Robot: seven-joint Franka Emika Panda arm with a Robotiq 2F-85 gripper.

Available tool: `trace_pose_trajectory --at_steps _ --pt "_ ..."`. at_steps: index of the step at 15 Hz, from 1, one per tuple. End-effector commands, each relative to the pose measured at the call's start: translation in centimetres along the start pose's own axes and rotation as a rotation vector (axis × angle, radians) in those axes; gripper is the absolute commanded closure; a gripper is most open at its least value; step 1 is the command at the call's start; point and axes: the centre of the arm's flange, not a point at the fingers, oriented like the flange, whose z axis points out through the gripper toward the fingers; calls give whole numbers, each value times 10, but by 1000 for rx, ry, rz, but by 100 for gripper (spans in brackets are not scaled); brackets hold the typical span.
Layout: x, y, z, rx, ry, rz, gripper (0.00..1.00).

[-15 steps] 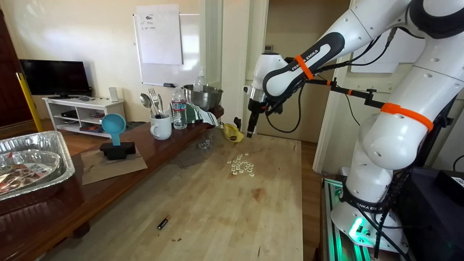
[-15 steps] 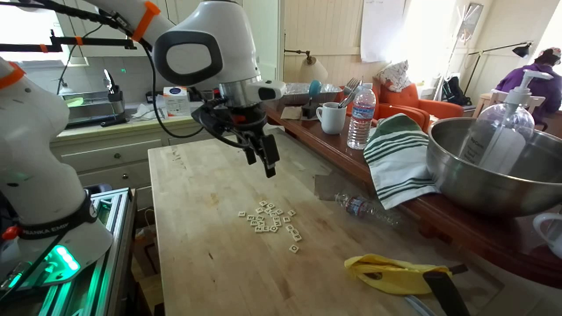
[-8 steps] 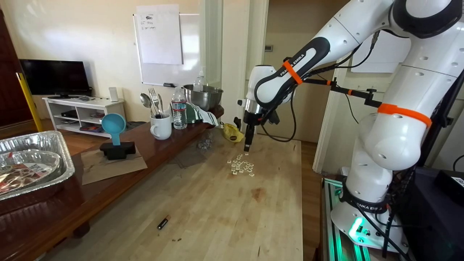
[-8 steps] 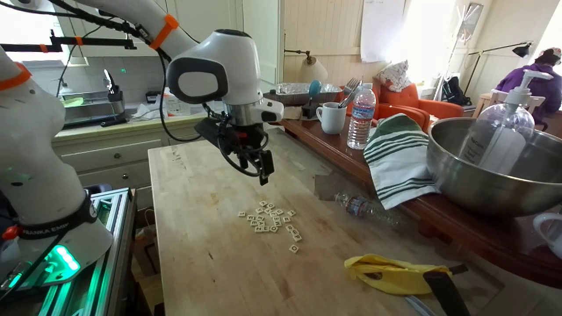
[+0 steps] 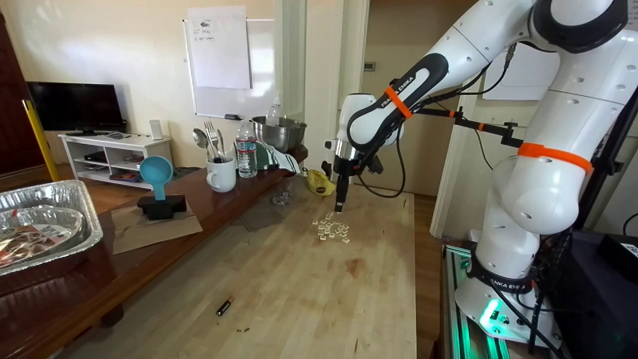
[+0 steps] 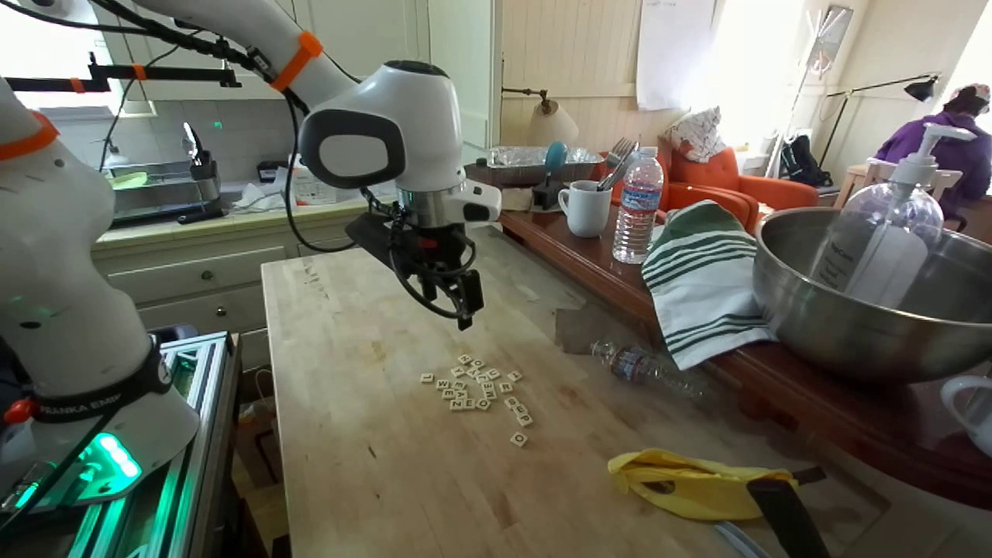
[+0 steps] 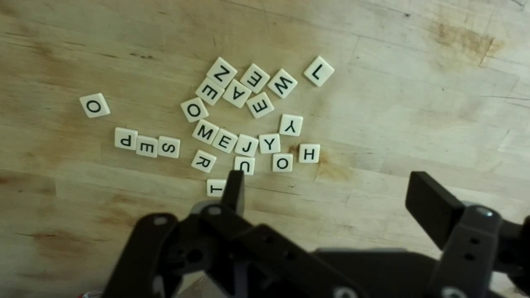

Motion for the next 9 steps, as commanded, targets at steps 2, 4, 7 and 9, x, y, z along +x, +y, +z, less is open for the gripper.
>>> trace_pose_trajectory --at_steps 2,4,7,9 --pt "12 -5 42 2 -54 -1 34" --pt "16 -6 55 2 -65 -9 51" --pt "21 -6 73 -4 -60 -19 73" --pt "26 -5 82 -9 -50 -19 89"
